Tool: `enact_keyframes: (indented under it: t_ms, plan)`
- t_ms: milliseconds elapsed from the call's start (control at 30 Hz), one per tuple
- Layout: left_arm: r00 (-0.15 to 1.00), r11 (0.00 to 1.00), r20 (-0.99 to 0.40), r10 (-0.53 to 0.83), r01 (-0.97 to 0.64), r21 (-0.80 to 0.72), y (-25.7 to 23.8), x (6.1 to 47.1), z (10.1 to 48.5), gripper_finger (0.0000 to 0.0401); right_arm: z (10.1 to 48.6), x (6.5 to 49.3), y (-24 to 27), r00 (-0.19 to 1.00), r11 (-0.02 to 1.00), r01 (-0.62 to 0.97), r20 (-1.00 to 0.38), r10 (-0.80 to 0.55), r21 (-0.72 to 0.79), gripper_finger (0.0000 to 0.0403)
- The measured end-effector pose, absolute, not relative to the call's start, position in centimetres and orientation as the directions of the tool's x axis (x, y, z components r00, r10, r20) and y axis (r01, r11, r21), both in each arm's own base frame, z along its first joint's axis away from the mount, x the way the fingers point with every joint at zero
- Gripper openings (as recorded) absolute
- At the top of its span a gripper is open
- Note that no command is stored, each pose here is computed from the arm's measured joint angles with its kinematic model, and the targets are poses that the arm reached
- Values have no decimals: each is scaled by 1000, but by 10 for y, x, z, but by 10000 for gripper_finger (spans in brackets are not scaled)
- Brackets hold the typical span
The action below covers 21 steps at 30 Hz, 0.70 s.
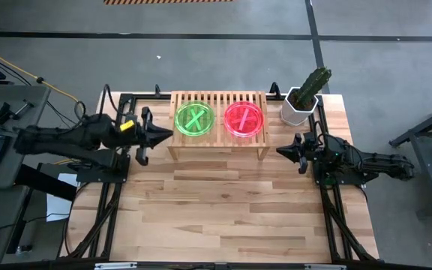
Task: Place and stack plates onto a shelf
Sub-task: Return to Home Position
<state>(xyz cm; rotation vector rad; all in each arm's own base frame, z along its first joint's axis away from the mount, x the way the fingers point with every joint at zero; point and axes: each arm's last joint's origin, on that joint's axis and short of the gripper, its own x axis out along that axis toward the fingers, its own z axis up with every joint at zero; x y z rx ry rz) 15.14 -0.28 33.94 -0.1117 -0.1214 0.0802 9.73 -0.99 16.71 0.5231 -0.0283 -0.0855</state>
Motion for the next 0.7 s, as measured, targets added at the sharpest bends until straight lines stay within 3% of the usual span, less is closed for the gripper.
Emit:
enact_keyframes:
  t_ms: [400,700]
  plan:
    - [959,967,269,88,-18,-254,8,99,285,1,167,97,-10,996,865,75,5,-89,496,0]
    - [915,949,400,58,74,-306,3,93,251,0,167,97,-10,996,865,75,5,-89,496,0]
